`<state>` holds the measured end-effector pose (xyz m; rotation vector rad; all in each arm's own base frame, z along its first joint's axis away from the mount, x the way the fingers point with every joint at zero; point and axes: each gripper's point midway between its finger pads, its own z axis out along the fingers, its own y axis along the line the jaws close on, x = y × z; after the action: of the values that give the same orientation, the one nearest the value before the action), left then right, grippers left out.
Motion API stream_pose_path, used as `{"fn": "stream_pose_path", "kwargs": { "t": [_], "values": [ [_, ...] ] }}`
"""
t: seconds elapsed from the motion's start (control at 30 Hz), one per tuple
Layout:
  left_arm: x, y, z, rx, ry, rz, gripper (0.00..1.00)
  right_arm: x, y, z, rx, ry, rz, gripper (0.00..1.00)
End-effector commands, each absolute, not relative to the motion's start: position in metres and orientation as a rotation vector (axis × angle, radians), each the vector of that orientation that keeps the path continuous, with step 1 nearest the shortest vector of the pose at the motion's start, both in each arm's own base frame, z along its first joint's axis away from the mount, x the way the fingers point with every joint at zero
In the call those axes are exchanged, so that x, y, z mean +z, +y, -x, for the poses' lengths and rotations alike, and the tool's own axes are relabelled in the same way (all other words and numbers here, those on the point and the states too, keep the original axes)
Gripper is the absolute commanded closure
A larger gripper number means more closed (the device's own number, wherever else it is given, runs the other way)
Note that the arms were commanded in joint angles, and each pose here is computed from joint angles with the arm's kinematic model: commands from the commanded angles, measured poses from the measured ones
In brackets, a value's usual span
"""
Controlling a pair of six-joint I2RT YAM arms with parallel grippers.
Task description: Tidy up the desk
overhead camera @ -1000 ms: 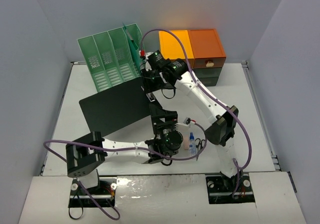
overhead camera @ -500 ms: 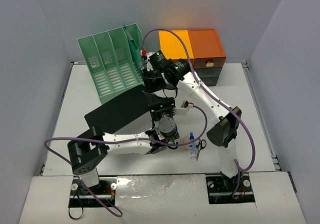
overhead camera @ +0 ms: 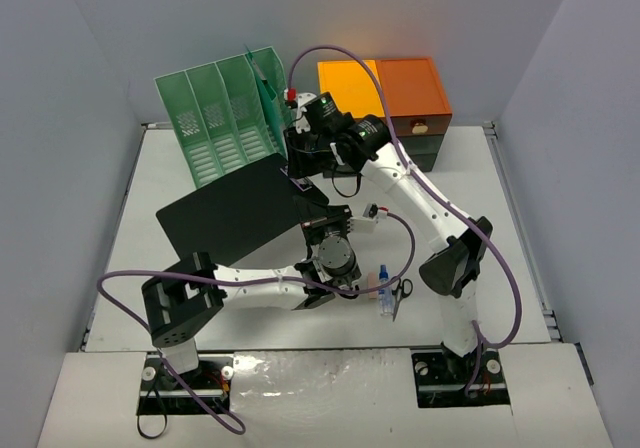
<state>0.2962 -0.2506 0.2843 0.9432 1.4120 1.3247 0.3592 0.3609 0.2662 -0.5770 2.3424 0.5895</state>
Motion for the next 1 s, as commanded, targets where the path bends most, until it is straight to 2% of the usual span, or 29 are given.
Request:
{"fn": "stream_pose_path", "kwargs": {
  "t": [0.0,0.6,0.97],
  "values": [
    [0.31,-0.241,-0.295,1.256,1.461,-0.796,1.0,0.278,0.346,-0.343,0.585,2.359,0.585,1.0],
    [0.295,-0.255,-0.28,1.252,1.476,-0.798,1.0,0.288,0.332,-0.338,0.544,2.337,0.563,1.0],
    [0.318,-0.256,-0.276,1.216,1.46,-0.778,1.0,0.291,0.324,-0.332,0.535,2.335,0.559,1.0]
  ]
}}
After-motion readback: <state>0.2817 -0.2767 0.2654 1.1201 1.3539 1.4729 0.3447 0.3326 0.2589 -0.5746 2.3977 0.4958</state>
